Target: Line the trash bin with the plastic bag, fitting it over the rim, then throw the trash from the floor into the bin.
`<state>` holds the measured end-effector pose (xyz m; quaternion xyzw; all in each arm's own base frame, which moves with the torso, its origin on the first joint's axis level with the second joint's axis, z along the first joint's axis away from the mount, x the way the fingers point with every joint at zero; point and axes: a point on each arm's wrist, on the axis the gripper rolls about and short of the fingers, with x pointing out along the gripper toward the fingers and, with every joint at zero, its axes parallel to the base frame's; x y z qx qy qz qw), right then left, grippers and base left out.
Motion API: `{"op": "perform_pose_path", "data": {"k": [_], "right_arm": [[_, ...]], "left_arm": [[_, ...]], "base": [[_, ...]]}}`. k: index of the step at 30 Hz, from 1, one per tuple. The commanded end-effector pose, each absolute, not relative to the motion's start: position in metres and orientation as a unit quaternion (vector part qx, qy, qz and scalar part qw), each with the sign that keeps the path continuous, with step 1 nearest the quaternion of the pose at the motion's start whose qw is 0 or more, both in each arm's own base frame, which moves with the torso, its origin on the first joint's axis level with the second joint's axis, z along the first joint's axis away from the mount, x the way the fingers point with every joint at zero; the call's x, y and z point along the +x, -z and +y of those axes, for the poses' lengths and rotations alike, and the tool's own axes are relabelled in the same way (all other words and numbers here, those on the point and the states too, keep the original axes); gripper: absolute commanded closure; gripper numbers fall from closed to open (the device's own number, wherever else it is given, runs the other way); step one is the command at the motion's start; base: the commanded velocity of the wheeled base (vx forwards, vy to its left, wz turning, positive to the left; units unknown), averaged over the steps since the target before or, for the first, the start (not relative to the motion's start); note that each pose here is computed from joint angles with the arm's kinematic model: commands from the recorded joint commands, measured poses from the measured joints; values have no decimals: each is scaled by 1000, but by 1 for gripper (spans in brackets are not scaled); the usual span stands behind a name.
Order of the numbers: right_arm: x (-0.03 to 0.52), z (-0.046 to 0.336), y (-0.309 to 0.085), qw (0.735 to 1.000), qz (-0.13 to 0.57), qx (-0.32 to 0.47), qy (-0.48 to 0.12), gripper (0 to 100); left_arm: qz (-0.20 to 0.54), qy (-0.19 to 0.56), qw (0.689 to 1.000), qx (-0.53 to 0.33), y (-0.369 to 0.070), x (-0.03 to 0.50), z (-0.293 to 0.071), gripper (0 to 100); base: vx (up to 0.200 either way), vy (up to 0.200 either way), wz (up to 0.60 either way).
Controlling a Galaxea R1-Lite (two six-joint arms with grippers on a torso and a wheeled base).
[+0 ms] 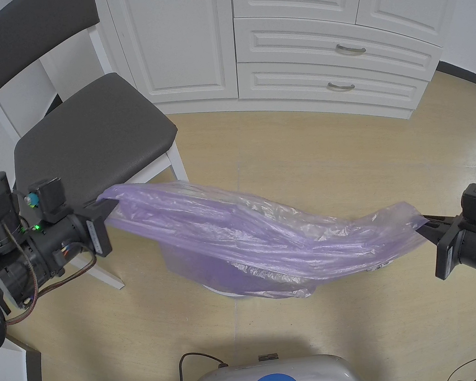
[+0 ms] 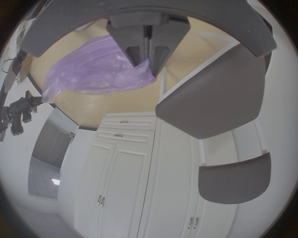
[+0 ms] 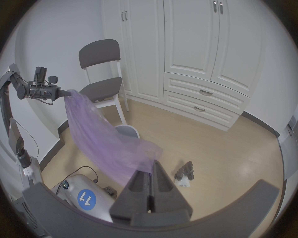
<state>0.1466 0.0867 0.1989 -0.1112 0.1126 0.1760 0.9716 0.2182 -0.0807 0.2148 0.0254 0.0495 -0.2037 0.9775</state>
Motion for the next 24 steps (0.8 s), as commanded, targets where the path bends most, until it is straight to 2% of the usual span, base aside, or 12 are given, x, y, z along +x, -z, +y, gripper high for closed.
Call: {"op": "perform_pose_path", "data": {"k": [1, 5, 8, 12, 15, 24], "right_arm": [[178, 109, -200, 965, 128, -117, -197, 100], [185, 128, -194, 965, 121, -84, -218, 100], [186, 151, -193, 965, 88, -16, -247, 100], [175, 174, -200, 955, 52, 39, -288, 100], [161, 189, -207, 948, 40, 64, -310, 100], [150, 207, -206, 943, 53, 99, -313, 100]], "left_arm": [[43, 272, 961, 28, -209, 241, -139, 100], [47, 282, 958, 29, -196, 240, -163, 100], [32, 308, 951, -18, -189, 222, -182, 100], [-20, 337, 939, -69, -202, 203, -199, 100], [-25, 343, 936, -76, -203, 189, -209, 100], [-13, 325, 943, -71, -195, 178, -224, 100]], "base": [[0, 0, 0], [0, 0, 0], [0, 0, 0], [0, 0, 0], [0, 0, 0], [0, 0, 0]]}}
